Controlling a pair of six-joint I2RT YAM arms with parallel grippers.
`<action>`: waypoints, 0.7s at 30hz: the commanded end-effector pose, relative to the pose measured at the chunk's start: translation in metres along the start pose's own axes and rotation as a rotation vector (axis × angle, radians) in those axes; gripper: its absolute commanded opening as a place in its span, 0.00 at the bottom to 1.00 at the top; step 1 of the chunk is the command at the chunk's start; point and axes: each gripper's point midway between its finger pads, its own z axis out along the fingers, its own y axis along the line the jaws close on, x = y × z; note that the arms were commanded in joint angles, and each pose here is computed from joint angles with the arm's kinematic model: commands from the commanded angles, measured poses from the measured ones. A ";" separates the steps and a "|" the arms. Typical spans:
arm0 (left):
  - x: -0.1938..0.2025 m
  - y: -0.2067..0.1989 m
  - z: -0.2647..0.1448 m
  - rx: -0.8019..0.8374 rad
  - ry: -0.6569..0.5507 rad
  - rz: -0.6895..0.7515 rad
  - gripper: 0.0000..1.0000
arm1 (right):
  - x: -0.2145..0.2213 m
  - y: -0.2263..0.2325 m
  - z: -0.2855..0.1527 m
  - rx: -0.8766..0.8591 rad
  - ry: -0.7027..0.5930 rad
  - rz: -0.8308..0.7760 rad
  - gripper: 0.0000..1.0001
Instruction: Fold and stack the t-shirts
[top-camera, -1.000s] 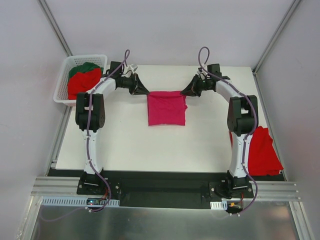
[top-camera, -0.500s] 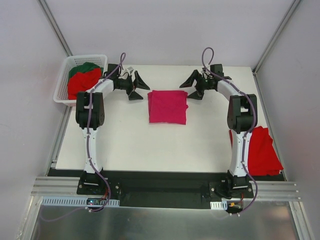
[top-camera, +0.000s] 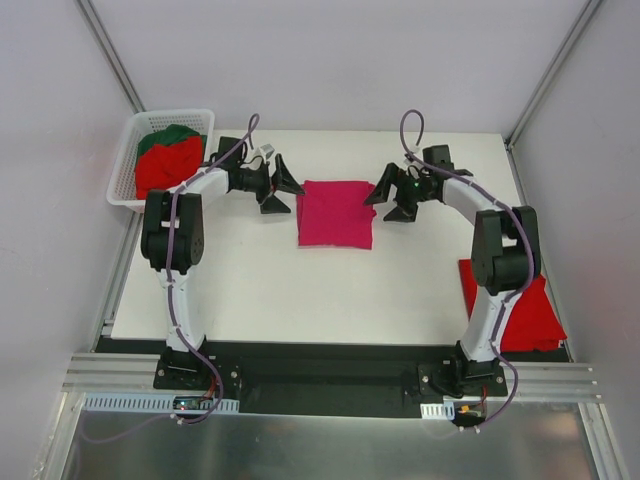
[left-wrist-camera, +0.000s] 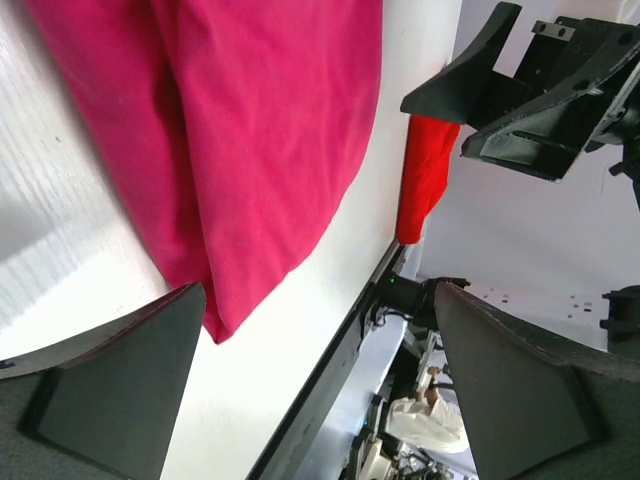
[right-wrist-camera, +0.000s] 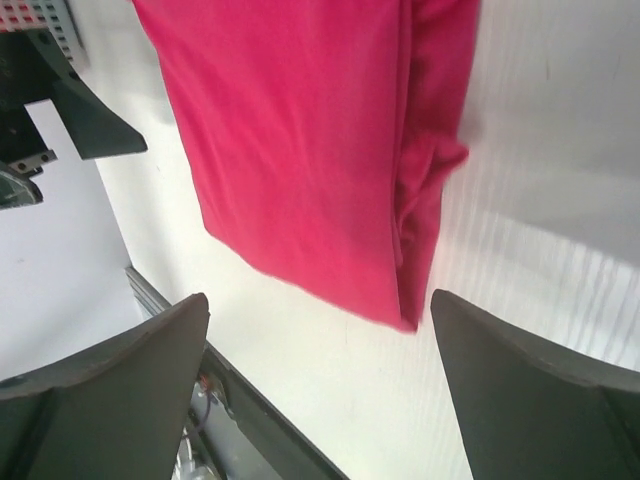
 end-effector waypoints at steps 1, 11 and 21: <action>0.019 -0.001 -0.003 0.008 0.023 0.056 0.99 | 0.016 -0.002 -0.012 0.021 -0.025 -0.061 0.96; 0.009 0.024 0.012 0.009 0.046 0.000 0.99 | 0.024 -0.011 0.013 -0.074 -0.010 0.018 0.96; -0.019 0.003 0.016 0.057 0.032 0.003 0.99 | -0.008 0.012 -0.001 -0.074 -0.071 -0.012 0.96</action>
